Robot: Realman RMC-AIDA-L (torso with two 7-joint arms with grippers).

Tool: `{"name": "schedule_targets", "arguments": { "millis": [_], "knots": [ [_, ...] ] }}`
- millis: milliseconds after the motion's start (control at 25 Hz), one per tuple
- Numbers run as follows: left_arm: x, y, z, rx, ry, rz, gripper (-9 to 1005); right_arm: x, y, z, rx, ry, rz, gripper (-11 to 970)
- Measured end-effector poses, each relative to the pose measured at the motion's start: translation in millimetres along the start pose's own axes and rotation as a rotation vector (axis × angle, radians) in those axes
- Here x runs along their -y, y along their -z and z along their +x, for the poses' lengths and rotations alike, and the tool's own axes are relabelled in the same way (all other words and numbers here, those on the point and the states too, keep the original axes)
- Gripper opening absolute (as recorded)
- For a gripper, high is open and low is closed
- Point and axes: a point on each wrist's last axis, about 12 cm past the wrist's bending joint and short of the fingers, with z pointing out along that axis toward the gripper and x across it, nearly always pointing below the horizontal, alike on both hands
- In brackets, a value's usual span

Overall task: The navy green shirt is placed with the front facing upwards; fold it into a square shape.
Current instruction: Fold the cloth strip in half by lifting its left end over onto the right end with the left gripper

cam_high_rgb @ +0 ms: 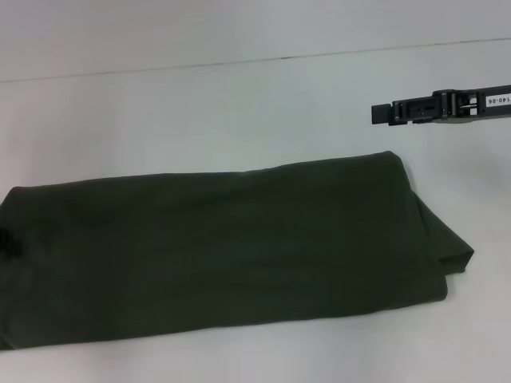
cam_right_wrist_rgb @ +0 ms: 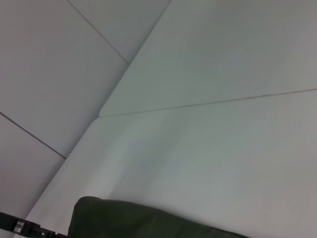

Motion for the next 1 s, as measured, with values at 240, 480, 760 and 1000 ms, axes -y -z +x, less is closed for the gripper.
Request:
{"name": "schedule_targets", "arguments": {
  "millis": [240, 480, 760, 1000],
  "knots": [
    [-1.3, -1.4, 0.0, -0.007, 0.007, -0.011, 778, 0.4, 0.7, -0.4, 0.004, -0.001, 0.002, 641],
    [-2.8, -2.9, 0.2, -0.010, 0.013, -0.023, 778, 0.9, 1.1, -0.6, 0.005, -0.002, 0.004, 641],
    [-2.0, -5.1, 1.3, -0.016, 0.014, -0.020, 779, 1.4, 1.0, -0.3, 0.005, -0.004, 0.005, 641],
    [-2.4, -9.2, 3.0, -0.025, 0.021, -0.016, 779, 1.9, 1.4, -0.5, 0.006, -0.005, 0.007, 641]
  ]
}}
